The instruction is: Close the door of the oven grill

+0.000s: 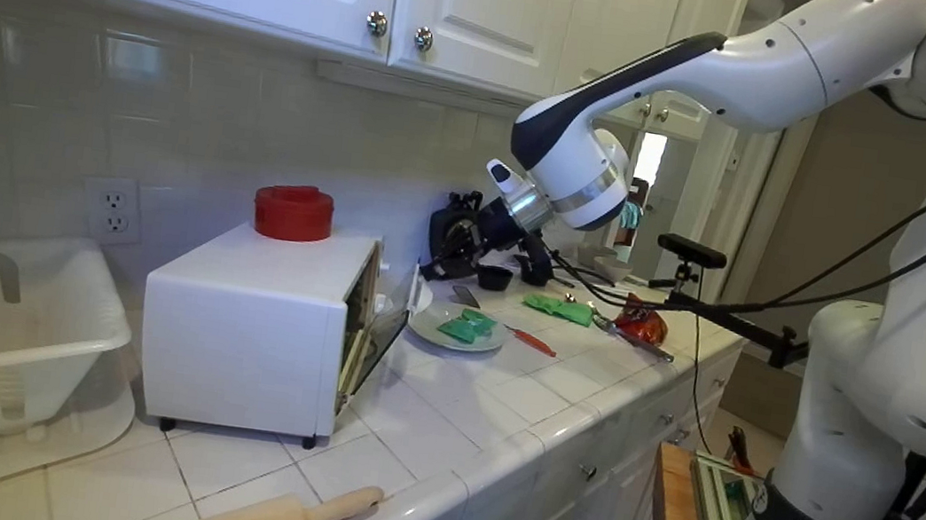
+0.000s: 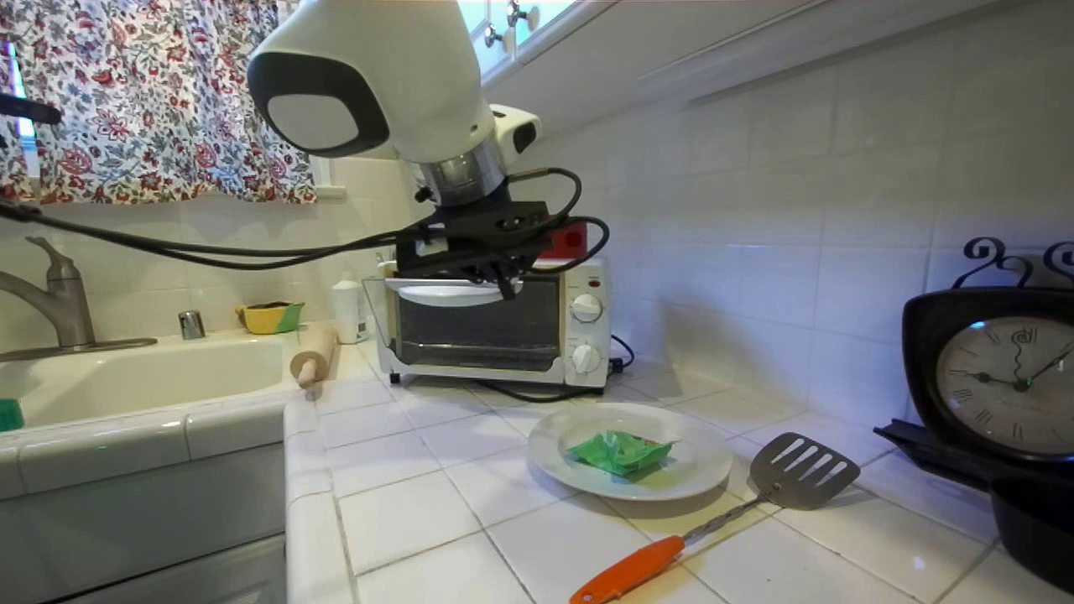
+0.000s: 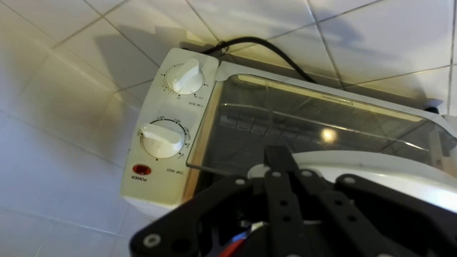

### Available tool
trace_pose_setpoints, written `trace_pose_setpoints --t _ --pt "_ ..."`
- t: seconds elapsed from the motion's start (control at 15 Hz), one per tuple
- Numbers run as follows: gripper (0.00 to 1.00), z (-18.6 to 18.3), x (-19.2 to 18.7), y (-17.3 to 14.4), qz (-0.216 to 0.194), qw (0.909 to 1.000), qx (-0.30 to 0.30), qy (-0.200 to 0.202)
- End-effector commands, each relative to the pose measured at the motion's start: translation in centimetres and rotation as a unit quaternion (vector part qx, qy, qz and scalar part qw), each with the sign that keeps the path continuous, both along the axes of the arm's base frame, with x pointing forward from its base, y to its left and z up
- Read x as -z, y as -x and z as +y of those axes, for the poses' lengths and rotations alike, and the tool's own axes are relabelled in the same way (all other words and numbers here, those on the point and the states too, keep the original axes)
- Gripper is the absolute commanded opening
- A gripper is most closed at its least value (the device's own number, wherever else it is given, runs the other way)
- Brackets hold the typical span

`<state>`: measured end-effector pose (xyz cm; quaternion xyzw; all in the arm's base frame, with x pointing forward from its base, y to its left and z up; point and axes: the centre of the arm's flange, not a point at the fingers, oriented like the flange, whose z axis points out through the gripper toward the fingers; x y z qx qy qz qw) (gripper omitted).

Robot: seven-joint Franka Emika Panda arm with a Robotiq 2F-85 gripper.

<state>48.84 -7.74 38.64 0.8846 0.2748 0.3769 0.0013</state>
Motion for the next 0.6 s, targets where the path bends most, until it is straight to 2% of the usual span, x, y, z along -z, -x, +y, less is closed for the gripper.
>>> trace_pose_setpoints --t 0.0,0.53 --pt "0.0 0.5 0.8 -1.2 -0.014 0.9997 -0.017 -0.006" --pt "0.0 1.3 0.9 -3.5 -0.023 0.9995 -0.018 -0.008"
